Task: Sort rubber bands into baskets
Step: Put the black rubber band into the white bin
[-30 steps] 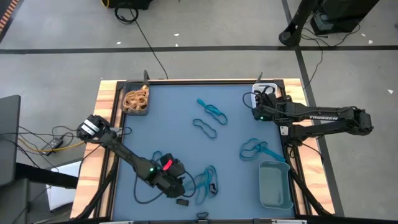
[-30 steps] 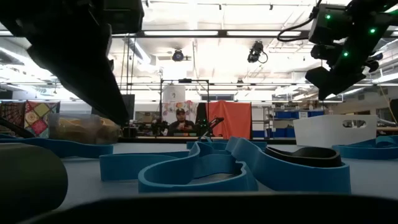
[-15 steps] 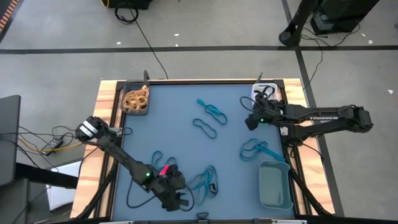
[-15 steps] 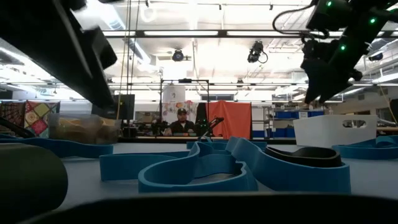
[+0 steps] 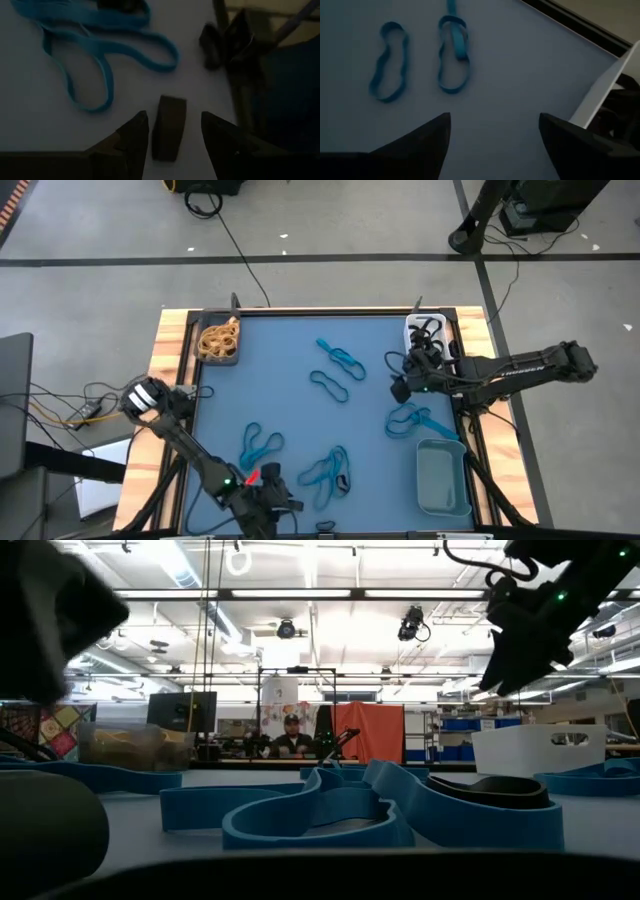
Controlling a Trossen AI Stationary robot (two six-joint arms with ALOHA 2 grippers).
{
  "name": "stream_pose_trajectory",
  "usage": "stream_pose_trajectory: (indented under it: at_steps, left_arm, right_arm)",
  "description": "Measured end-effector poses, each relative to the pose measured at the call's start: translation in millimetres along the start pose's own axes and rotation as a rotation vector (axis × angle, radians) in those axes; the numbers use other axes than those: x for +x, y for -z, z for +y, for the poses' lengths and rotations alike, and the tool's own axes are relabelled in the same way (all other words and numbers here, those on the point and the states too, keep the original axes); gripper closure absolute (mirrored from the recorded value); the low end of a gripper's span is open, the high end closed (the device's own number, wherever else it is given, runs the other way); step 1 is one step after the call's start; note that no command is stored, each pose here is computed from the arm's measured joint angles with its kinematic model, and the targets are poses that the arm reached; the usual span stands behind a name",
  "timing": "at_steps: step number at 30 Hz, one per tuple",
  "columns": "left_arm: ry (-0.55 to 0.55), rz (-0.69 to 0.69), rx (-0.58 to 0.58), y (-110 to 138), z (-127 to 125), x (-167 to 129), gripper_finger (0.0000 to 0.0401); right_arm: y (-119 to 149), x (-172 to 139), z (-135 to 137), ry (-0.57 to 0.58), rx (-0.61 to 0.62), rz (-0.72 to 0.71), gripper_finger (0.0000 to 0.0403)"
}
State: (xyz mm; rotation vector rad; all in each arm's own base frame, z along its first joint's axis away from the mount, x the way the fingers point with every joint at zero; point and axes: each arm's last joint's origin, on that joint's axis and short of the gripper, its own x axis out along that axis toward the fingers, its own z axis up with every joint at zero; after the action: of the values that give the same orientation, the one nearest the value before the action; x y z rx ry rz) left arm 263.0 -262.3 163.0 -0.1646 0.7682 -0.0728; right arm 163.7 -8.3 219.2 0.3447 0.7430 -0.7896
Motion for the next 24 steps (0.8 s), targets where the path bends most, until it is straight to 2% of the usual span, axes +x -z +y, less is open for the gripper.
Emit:
stream_pose_trajectory:
  at_steps: [8,13,15,17,21,24]
  left_arm:
    - [-0.017,0.075,0.039,22,1,26,0.0215]
    - [-0.045,0.089,0.035,26,5,34,0.0221]
    - [-0.05,0.089,0.031,24,7,35,0.024]
    - [-0.057,0.087,0.036,23,9,37,0.0276]
    - [-0.082,0.069,0.102,18,14,38,0.0377]
    - [-0.141,0.047,0.128,12,22,41,0.0385]
  right_arm:
    - [1,-1,2,-0.017,-0.006,-0.005,0.009]
    - [0,-1,3,-0.026,0.001,-0.014,0.0091]
    - [0,-2,4,-0.032,0.002,-0.018,0.0094]
    - [-1,-2,5,-0.036,0.004,-0.021,0.0097]
    - [-1,-1,8,-0.066,0.022,-0.036,0.0107]
    - [5,6,15,-0.142,0.028,-0.04,0.0116]
